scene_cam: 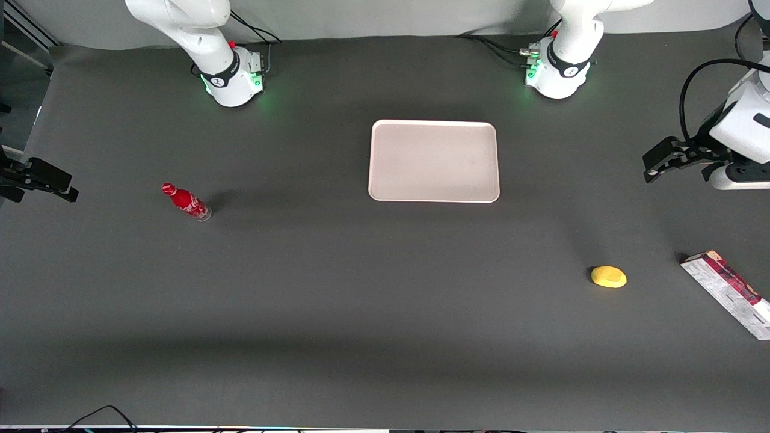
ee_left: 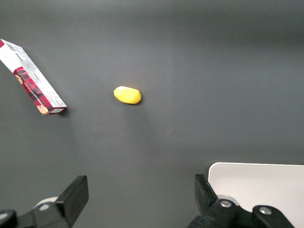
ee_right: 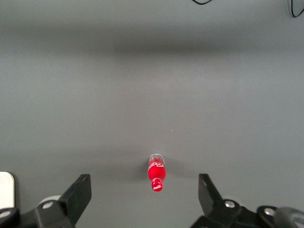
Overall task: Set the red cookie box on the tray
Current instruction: 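Move the left gripper toward the red-and-white cookie box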
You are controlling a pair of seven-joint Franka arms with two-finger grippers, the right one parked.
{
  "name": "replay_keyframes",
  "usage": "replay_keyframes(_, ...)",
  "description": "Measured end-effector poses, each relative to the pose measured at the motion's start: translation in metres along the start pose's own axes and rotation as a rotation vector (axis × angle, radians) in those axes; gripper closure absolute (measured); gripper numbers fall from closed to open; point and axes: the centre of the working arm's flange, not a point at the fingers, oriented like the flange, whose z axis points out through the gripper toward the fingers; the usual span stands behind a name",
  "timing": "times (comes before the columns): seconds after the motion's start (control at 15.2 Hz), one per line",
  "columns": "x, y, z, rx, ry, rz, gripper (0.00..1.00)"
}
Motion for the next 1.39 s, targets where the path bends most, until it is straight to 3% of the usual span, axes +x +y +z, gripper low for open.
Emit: replay_keyframes(1.39,0.004,0.013,0.004,-0.003,-0.004,0.024,0.00)
